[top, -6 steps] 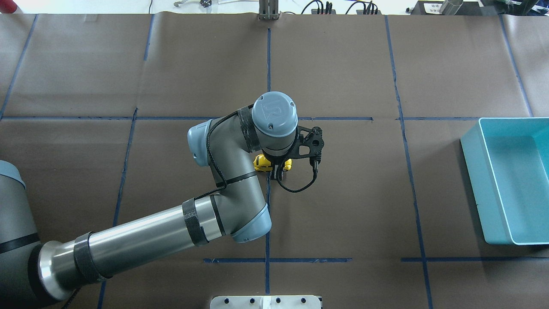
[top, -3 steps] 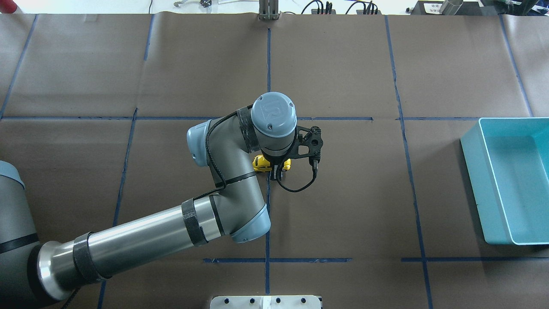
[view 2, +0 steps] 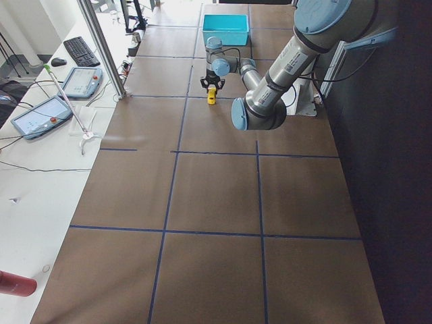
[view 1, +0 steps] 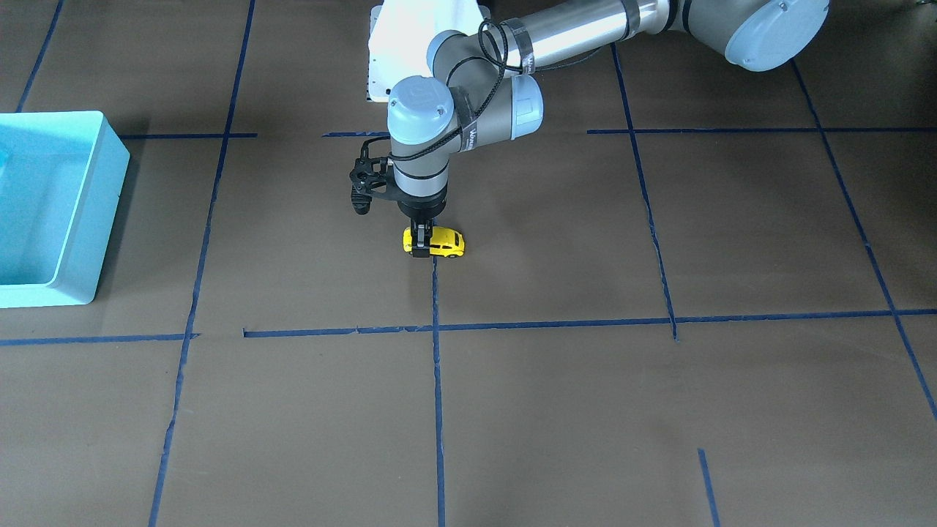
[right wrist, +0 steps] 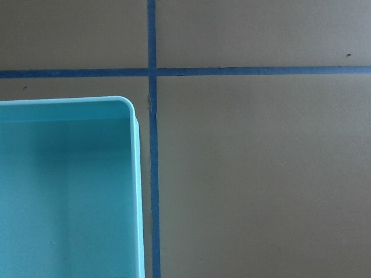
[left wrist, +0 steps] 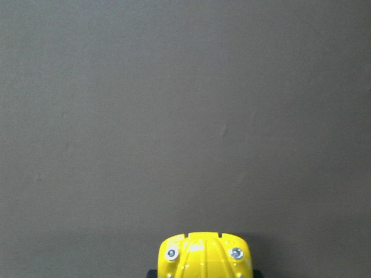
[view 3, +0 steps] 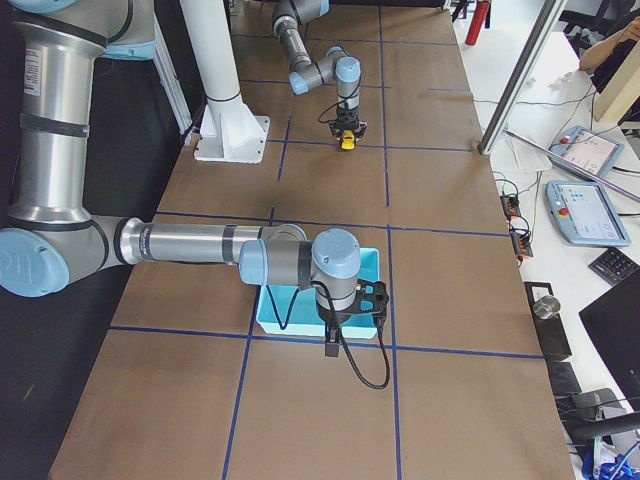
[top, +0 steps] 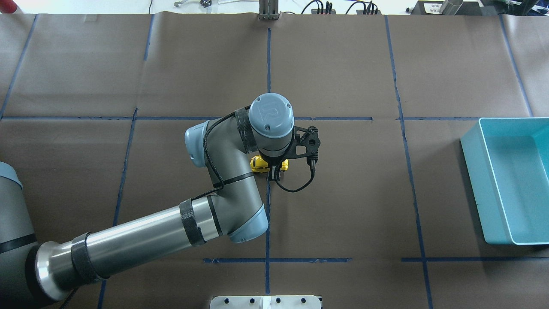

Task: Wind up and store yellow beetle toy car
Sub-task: 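Keep dragging the pressed car backward toward the robot with the left gripper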

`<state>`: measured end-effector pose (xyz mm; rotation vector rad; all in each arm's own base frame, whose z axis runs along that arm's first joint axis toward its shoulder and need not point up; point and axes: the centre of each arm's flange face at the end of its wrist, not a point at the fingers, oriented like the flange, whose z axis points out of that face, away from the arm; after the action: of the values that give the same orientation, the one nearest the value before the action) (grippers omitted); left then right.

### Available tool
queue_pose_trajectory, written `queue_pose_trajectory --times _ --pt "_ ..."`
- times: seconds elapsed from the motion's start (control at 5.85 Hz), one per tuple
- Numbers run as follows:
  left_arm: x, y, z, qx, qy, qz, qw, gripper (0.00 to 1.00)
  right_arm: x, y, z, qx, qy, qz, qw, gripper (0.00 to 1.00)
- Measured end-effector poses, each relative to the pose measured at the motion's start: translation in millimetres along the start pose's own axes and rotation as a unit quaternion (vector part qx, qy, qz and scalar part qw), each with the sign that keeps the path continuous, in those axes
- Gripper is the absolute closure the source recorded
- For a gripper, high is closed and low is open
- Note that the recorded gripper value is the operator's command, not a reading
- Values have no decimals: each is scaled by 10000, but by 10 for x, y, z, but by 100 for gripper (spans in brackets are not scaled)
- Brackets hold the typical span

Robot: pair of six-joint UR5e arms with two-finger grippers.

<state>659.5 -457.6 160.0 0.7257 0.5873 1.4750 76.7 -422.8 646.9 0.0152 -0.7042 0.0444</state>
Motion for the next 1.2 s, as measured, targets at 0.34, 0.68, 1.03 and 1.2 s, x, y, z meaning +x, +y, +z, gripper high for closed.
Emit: queue_pose_trajectory --times 0.34,0.68,1.03,1.2 --pt "4 54 6 -4 -1 0 10000 97 1 0 -1 1 0 1 10000 0" --pt "9 103 13 -4 9 -2 10000 97 0 0 1 -1 0 -1 10000 0" --pt "4 160 8 9 40 -17 10000 97 3 1 6 -6 0 2 10000 0" --pt "9 198 13 7 43 -20 10000 97 3 1 7 -7 0 0 10000 0"
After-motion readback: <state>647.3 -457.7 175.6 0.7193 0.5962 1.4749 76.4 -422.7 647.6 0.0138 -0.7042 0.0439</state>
